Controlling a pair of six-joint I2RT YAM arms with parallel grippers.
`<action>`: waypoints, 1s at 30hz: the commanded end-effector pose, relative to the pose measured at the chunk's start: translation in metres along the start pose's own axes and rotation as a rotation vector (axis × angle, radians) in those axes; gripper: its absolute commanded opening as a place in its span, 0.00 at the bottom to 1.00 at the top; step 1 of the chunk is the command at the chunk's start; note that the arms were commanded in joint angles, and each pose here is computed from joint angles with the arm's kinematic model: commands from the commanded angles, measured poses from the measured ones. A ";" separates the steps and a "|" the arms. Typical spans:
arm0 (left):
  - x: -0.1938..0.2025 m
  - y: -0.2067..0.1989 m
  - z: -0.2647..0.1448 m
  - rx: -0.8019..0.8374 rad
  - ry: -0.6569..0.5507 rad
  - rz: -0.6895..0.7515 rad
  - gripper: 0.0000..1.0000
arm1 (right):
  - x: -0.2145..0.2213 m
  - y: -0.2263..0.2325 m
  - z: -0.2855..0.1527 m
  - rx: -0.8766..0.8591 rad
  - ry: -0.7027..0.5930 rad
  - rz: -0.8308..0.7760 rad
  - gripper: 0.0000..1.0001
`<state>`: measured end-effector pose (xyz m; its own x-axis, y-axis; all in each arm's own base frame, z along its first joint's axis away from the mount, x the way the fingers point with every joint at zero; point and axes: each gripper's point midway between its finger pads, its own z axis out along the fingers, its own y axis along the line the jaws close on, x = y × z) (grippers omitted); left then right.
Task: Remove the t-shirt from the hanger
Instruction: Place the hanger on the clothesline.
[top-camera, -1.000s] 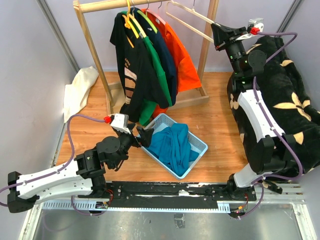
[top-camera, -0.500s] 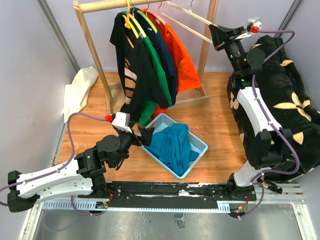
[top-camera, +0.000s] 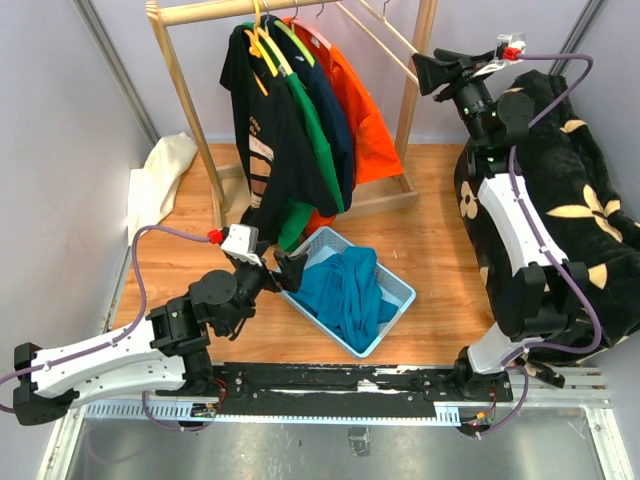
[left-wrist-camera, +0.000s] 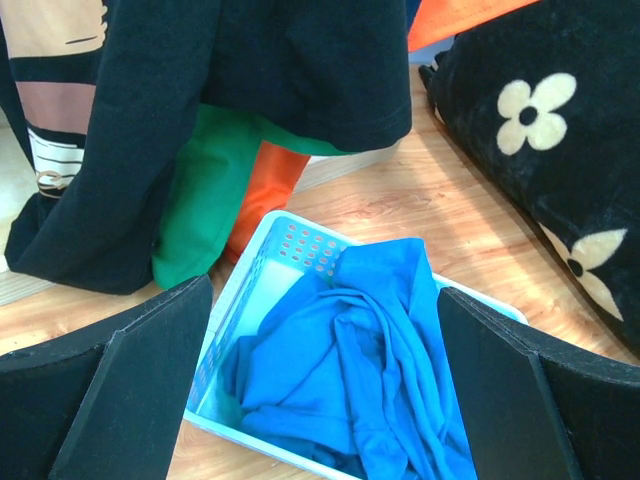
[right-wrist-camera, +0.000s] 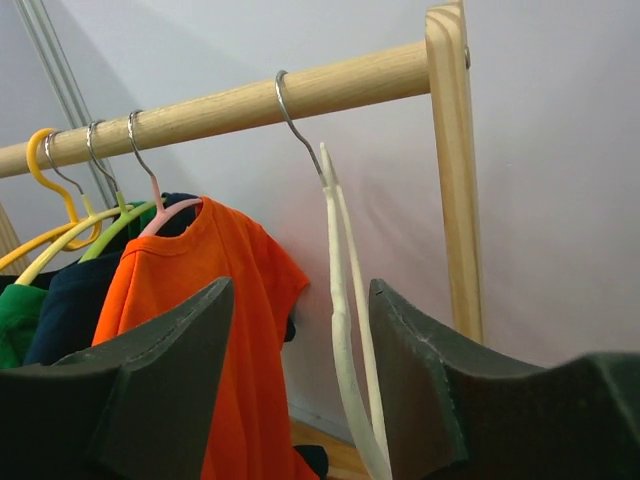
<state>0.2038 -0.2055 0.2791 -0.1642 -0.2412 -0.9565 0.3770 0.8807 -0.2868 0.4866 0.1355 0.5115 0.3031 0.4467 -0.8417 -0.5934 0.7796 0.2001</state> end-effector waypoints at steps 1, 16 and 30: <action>-0.025 -0.005 -0.004 0.012 -0.042 -0.027 1.00 | -0.058 0.014 -0.015 0.038 -0.067 -0.111 0.61; -0.027 -0.018 0.002 0.039 -0.020 -0.010 1.00 | -0.066 0.097 -0.042 -0.077 0.047 -0.181 0.65; -0.027 -0.016 0.000 0.031 -0.005 0.012 1.00 | -0.012 0.132 0.000 -0.118 0.191 -0.217 0.59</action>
<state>0.2027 -0.2154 0.2922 -0.1803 -0.2081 -0.9614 0.4069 0.8741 -0.2655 0.4016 0.2226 0.5428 0.2781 0.2141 -0.9364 -0.6311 0.7757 -0.0100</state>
